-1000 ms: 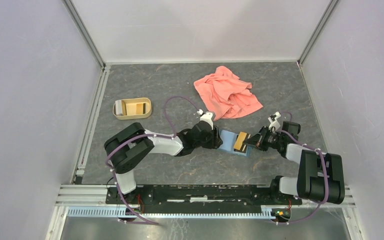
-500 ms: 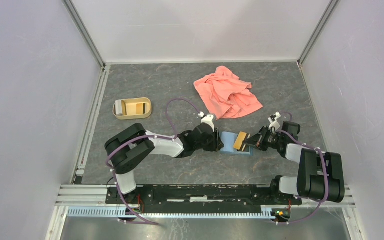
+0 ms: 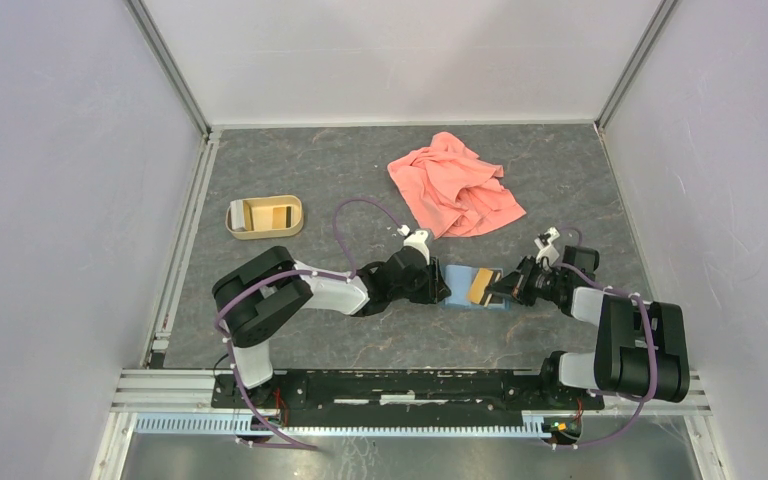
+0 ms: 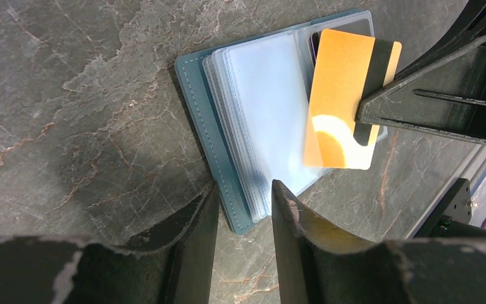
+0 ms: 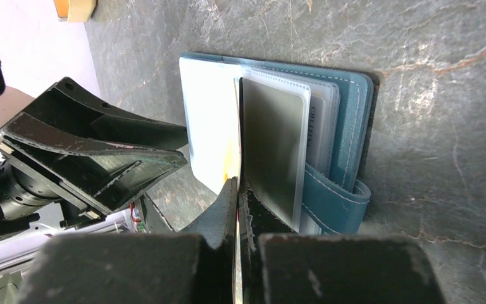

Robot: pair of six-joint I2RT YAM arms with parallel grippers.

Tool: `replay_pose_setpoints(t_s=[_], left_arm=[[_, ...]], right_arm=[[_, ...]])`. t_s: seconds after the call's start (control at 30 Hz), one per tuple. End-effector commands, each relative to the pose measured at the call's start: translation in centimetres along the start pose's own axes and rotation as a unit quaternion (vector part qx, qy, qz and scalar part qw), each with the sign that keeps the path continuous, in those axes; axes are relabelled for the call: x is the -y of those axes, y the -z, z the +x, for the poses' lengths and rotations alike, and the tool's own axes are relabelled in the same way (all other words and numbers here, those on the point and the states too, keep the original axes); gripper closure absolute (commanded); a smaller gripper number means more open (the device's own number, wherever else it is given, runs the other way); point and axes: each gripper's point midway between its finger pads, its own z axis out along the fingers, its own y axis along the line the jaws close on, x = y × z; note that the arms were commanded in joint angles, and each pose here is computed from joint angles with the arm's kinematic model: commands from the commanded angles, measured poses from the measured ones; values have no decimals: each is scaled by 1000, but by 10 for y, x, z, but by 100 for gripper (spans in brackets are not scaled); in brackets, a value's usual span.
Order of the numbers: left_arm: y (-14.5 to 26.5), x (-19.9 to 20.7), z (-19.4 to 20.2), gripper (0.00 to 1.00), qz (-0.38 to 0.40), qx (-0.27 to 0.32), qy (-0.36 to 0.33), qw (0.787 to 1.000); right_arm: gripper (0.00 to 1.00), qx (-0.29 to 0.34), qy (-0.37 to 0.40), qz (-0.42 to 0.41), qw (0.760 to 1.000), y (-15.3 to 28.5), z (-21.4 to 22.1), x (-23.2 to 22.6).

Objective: Put the credit cards into the card holder
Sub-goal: Insert the credit card into the card holder.

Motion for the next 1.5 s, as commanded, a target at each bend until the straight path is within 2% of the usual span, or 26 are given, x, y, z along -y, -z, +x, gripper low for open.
replay_pose_setpoints(t_s=[0.0,0.4,1.13,1.47], left_arm=[[-3,-16,30,57,-22,-41,12,999],[-6,-18,31,57,-25,-45,4,999],[-9,-14,32,57,-19,-57,-5,998],[-10,-10,32,57,-12,-59,-6,998]], right_arm=[[100,-11,1,28,1000,0,6,13],[100,-50,27,32,998,-3,8,16],[100,-109,1,28,994,-14,9,17],[97,-133,4,13,991,-23,9,13]])
